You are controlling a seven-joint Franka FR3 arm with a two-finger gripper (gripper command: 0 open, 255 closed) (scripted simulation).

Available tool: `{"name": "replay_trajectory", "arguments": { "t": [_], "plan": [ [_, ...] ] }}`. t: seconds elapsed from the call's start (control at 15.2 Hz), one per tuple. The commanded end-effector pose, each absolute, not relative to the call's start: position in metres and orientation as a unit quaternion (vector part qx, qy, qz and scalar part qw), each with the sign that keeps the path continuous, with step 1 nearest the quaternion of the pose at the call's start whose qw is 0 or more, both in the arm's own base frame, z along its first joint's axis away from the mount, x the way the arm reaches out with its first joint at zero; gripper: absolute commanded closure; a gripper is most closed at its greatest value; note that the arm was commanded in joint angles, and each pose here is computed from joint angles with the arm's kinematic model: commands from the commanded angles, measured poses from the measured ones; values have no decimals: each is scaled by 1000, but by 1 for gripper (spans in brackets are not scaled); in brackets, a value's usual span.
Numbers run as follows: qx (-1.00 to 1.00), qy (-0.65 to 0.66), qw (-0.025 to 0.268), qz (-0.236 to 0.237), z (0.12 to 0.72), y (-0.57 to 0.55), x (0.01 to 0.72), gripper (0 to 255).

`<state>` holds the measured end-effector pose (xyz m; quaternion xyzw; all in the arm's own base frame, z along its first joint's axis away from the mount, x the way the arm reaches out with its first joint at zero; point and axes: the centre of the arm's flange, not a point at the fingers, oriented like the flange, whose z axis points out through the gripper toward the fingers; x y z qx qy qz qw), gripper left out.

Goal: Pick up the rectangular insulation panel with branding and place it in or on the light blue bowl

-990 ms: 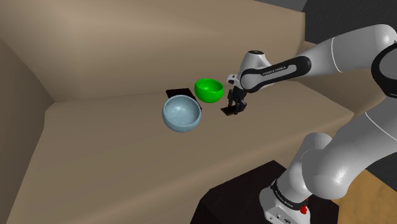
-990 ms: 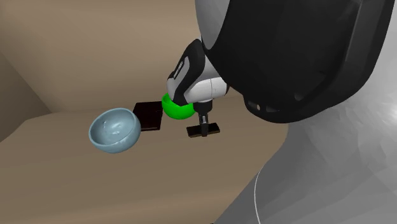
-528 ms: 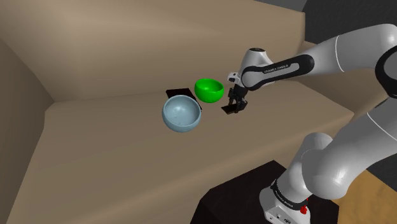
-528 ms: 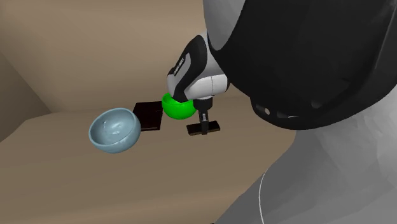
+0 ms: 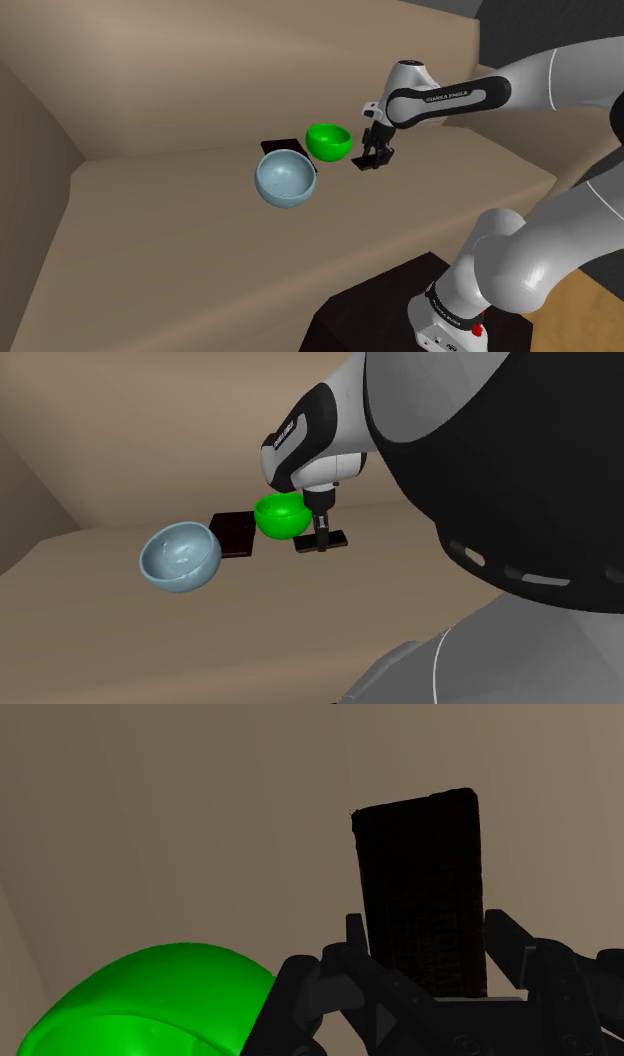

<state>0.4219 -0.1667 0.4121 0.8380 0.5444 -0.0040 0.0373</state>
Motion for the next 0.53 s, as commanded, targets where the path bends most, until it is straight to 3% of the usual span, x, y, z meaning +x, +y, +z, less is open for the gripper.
{"name": "replay_trajectory", "arguments": {
  "t": [0.0, 0.46],
  "plan": [
    [838, 544, 37, -4, 423, -166, 424, 255],
    [838, 544, 37, -4, 459, -166, 424, 255]
  ]
}}
